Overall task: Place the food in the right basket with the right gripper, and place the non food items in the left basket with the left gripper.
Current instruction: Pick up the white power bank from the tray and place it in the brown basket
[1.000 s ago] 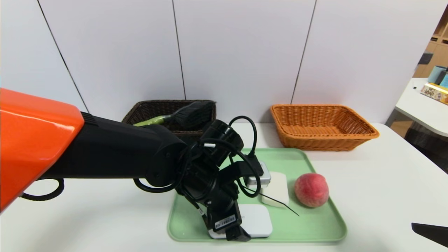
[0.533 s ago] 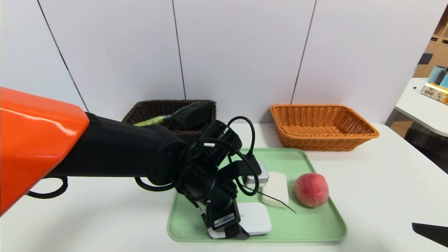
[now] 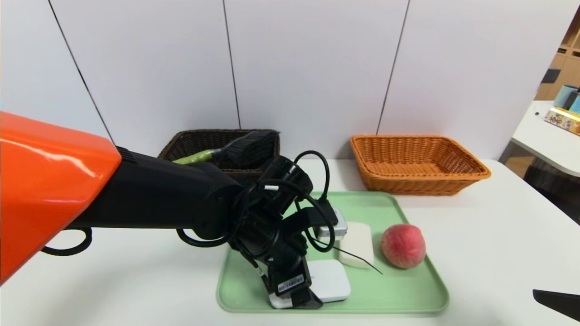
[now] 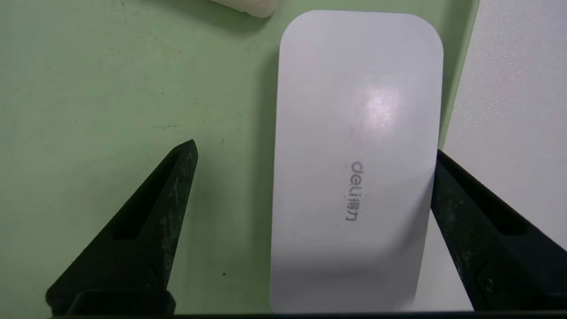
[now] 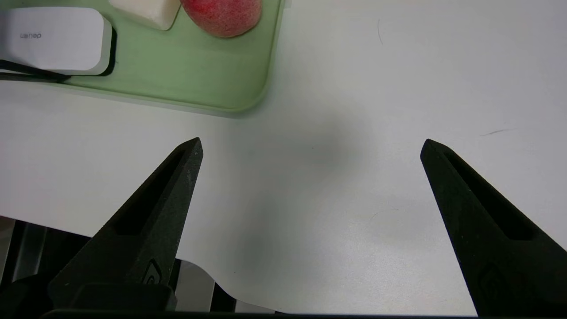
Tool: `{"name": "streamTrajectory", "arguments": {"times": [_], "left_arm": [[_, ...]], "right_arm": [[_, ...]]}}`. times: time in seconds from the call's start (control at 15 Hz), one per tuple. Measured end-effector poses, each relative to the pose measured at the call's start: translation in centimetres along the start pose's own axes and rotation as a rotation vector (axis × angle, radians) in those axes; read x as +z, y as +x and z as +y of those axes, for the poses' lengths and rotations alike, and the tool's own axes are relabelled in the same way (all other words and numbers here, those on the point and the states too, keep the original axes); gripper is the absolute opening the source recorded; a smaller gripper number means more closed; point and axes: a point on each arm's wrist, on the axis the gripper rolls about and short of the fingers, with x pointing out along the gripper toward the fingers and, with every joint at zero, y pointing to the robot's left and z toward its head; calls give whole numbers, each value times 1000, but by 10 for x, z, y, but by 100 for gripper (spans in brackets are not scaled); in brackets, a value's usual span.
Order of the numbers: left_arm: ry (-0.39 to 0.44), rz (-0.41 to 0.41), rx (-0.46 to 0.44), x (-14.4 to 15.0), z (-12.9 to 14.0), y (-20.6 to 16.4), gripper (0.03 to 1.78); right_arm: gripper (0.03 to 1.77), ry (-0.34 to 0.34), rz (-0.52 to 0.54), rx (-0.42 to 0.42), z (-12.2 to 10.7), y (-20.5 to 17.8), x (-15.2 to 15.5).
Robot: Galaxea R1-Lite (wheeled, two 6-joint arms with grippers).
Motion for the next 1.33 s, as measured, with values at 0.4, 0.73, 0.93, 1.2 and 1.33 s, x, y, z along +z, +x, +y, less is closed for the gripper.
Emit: {"name": "streamTrajectory", "arguments": {"times": [0.4,0.73,0.93,1.2,1.33], "left_arm": [[-5,1,2,-1,2,1,169],[-7,6,-3,-3,1,1,169],[-10,10,-5,-3,1,2,169],[-20,13,-6,-3,1,3,169],[-23,17,-6,-3,1,4,169]], "right_arm": [[170,0,0,0,0,0,0],[170,1,1,0,0,0,0],[170,0,4,1,0,1,-1],[170,1,8,1,0,2,-2],[170,1,9,1,0,2,-3]]}}
